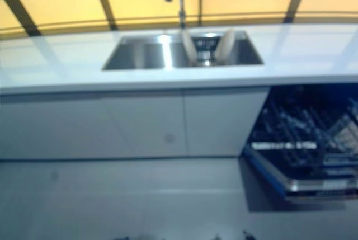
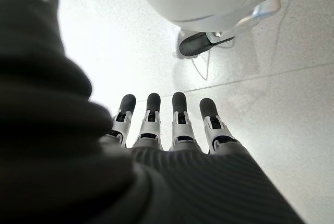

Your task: Take plates into dishwasher

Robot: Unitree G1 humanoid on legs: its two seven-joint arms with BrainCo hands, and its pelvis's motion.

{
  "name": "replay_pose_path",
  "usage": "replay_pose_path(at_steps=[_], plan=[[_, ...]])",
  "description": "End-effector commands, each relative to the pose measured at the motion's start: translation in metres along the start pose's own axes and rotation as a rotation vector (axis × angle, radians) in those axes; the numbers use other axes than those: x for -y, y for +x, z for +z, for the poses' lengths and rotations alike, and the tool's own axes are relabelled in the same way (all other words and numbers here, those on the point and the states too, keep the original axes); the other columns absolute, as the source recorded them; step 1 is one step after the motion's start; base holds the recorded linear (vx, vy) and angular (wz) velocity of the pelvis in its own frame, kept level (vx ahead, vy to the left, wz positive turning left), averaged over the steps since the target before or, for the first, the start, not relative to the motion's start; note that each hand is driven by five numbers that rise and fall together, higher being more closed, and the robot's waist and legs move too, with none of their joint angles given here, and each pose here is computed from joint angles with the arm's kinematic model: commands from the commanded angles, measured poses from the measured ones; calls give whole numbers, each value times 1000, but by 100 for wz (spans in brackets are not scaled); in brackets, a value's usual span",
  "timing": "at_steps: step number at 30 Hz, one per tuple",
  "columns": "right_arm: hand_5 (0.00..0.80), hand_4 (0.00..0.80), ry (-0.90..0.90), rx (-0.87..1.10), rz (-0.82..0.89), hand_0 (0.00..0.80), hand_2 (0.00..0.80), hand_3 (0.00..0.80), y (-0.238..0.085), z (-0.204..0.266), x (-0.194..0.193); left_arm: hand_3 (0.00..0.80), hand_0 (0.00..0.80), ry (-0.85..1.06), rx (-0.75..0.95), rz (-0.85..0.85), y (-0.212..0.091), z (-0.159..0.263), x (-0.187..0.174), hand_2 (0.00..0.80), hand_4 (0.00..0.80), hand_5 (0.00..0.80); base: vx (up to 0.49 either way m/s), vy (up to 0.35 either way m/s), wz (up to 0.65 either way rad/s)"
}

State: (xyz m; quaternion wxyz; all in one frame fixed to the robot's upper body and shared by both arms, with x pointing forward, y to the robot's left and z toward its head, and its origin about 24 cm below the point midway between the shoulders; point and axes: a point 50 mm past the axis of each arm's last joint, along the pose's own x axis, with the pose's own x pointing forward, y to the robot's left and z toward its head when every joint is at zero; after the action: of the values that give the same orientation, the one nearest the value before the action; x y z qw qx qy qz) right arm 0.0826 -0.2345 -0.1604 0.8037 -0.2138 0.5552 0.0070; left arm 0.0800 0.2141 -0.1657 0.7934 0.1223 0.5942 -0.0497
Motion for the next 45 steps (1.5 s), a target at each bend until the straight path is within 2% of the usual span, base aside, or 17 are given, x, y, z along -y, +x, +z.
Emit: replay_pose_path(at_steps=[1,13,16,18,24,27,34,36,40,45], plan=[[0,0,7,-6,-2,0,0,0,4,9,8,0,0,47,49,24,3,25,-9,0,0,0,59,-11,3],[0,0,-12,-35,116,0,0,0,4,8,-2,0,0,34,43,37,2,22,-11,0,0,0,31,-2,3],[0,0,-14,-10,108,0,0,0,5,17,-1,0,0,-71,27,86,3,22,-13,0,0,0,-34,-91,7],[0,0,5,5,100,0,0,0,6,22,4,0,0,-218,5,153,2,17,-18,0,0,0,-62,-157,15],[0,0,80,-57,95,0,0,0,4,7,4,0,0,-306,-59,144,0,-13,-12,0,0,0,137,-98,1],[0,0,62,-71,103,0,0,0,3,2,3,0,0,-378,-94,130,-1,-24,-5,0,0,0,479,75,-7],[0,0,29,-63,123,0,0,0,4,4,5,0,0,-428,-65,138,-1,-18,-9,0,0,0,386,124,-30],[0,0,-22,-49,143,0,0,0,3,6,-2,0,0,-359,-50,141,-1,-12,-15,0,0,0,390,38,-13],[0,0,-5,-46,162,0,0,0,3,6,-6,0,0,-310,-34,126,-1,-5,-21,0,0,0,262,24,-13],[0,0,73,-78,96,0,0,0,3,1,-2,0,0,-334,-57,145,-1,-10,-20,0,0,0,250,110,-26]])
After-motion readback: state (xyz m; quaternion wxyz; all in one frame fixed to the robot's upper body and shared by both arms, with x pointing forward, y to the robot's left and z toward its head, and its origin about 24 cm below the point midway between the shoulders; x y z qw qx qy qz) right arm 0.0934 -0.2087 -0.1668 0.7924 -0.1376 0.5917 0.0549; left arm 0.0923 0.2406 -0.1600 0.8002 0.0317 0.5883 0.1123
